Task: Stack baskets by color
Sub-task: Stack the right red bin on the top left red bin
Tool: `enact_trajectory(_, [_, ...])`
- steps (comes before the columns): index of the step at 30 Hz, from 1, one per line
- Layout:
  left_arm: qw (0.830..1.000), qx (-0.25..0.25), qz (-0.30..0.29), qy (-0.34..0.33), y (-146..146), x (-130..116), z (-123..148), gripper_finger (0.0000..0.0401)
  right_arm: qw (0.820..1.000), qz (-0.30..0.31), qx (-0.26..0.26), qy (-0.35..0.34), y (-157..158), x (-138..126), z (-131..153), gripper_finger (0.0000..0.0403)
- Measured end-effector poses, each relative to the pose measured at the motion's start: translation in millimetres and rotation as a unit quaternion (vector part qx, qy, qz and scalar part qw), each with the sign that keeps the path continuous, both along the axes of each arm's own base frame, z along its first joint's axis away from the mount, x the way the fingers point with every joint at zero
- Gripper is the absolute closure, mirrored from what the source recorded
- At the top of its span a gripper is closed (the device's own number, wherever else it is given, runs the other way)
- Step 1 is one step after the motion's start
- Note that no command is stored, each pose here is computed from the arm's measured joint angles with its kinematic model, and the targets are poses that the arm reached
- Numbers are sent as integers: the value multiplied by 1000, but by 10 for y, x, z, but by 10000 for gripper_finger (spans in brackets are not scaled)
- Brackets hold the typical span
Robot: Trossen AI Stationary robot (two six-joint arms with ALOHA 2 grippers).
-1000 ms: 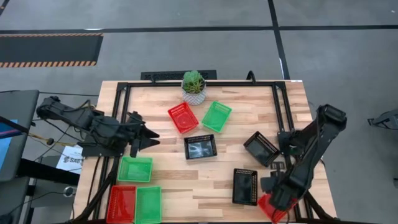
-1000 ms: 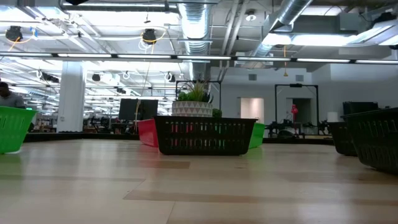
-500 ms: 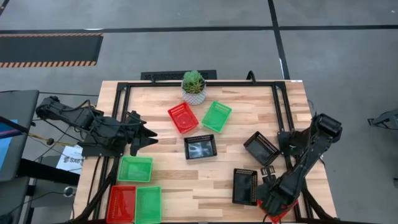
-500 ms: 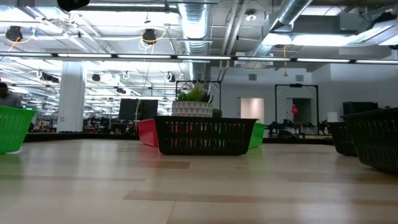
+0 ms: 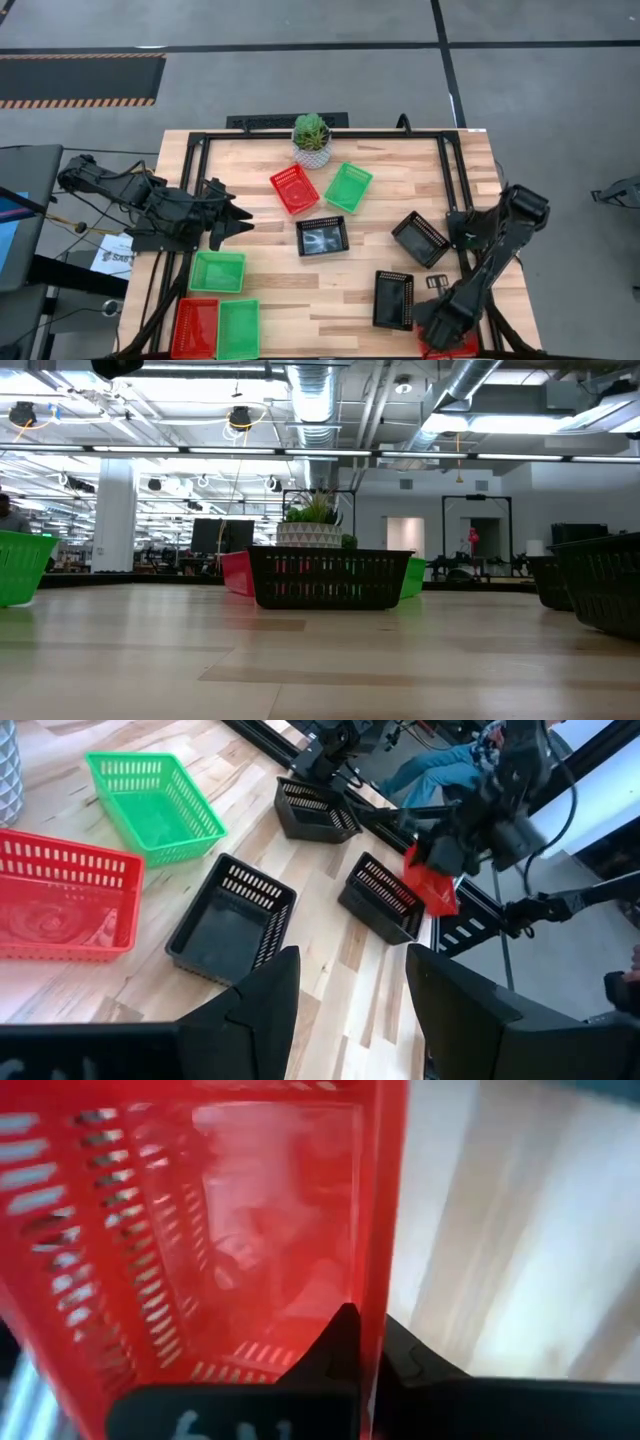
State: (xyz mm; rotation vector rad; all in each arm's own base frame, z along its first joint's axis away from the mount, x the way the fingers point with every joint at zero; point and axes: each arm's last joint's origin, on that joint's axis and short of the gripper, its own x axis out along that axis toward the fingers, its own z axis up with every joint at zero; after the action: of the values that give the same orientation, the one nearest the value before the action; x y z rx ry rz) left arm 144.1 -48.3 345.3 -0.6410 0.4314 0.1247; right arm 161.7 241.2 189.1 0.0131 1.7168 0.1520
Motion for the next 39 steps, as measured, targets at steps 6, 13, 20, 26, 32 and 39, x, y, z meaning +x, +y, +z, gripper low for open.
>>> enact_trajectory(6, [1000, -16, -7, -7, 14, -50, 31, 227, 996, -86, 32, -17, -266, -127, 699, 395])
enact_trajectory(13, [995, -48, 8, -82, 137, -334, 302, 227, 934, -281, 65, -213, -1010, 65, 1665, 398])
enact_trajectory(20, [990, -51, 45, -124, 277, -620, 372, 227, 826, -413, -8, -384, -2076, 861, 1930, 399])
enact_trajectory(26, [988, -48, 61, -130, 336, -745, 364, 227, 805, -444, 47, -391, -2908, 1635, 1708, 399])
enact_trajectory(32, [990, -35, 65, -121, 346, -758, 343, 227, 834, -417, 69, -354, -3376, 2209, 1390, 399])
enact_trajectory(39, [991, -31, 64, -115, 347, -762, 330, 227, 857, -408, 70, -306, -3650, 2696, 969, 399])
